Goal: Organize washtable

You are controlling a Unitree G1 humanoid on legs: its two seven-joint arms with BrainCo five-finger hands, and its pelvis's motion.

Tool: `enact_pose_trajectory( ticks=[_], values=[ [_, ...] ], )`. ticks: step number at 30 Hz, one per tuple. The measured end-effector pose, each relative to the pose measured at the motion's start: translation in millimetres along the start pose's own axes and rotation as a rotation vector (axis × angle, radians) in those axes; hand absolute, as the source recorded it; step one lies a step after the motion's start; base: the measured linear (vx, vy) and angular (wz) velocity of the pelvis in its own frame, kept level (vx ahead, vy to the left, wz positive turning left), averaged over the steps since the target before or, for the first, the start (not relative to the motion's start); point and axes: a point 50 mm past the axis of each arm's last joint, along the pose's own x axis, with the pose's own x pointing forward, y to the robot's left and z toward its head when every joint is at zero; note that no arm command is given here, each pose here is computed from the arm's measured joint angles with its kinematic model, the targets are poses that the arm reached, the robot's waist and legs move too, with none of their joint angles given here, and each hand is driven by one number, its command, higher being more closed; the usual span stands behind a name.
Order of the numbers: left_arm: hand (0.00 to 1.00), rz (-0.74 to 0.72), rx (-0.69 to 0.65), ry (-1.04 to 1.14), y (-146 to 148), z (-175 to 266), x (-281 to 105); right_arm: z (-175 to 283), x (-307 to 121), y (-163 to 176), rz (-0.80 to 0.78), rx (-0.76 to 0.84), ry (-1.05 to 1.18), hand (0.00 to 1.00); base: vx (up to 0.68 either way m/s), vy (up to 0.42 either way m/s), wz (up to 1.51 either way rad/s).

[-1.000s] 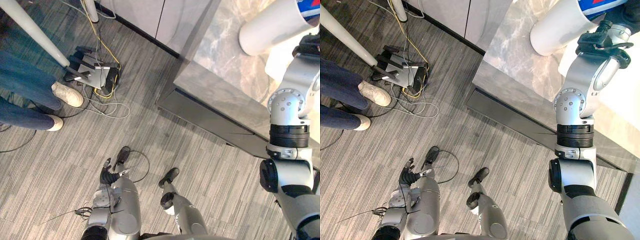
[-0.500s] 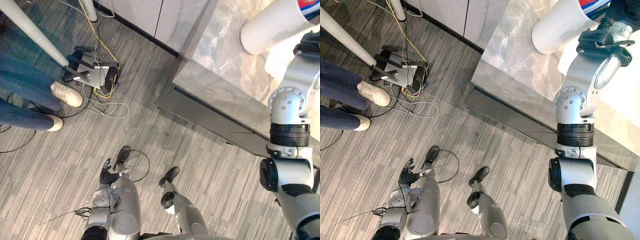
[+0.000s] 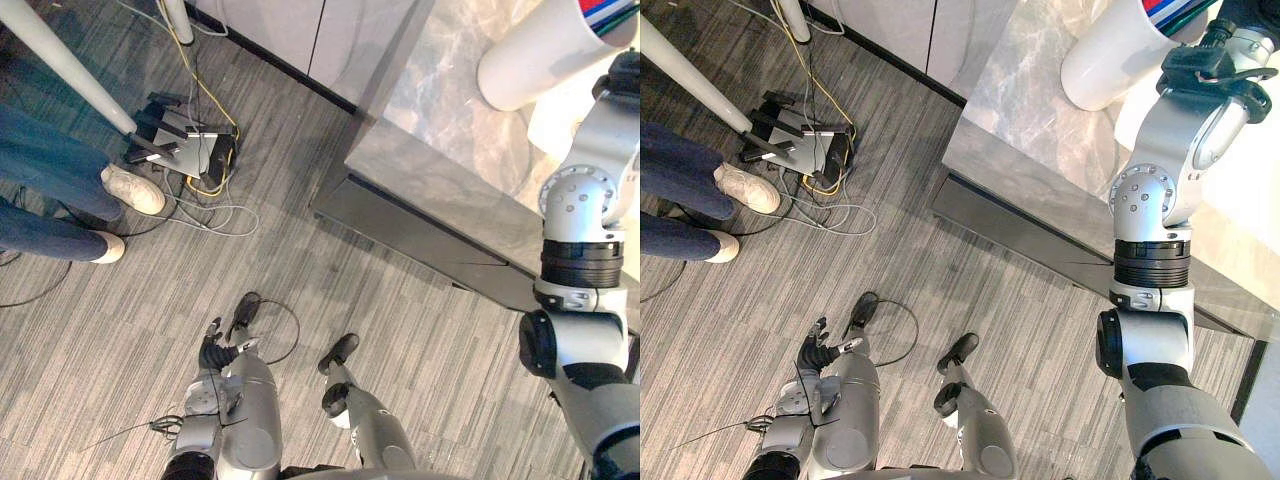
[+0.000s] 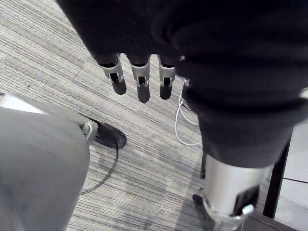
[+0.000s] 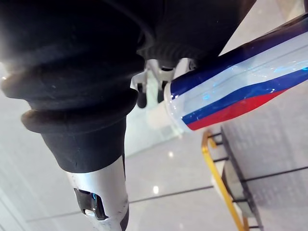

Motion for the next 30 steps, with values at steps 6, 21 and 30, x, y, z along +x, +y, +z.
enact_pose_trajectory(
  ticks=[6, 21, 30],
  values=[
    [0.0, 0.001, 0.002, 0.011, 0.3, -1.6, -0.2, 6.7, 8.1, 5.8, 0.026, -0.003, -0.027, 0.0, 0.0, 0.0, -0.03],
    [0.0, -0.018, 0.065, 0.187, 4.0, -45.6, -15.1, 48.9, 6.4, 4.6, 0.094, -0.077, -0.173, 0.0, 0.01, 0.007, -0.06],
    [0.0, -0.02, 0.11, 0.346, 5.6, -84.6, -36.2, 138.8, -52.8, -45.6, -0.054, -0.484, -0.45, 0.0, 0.02, 0.009, -0.21]
  ],
)
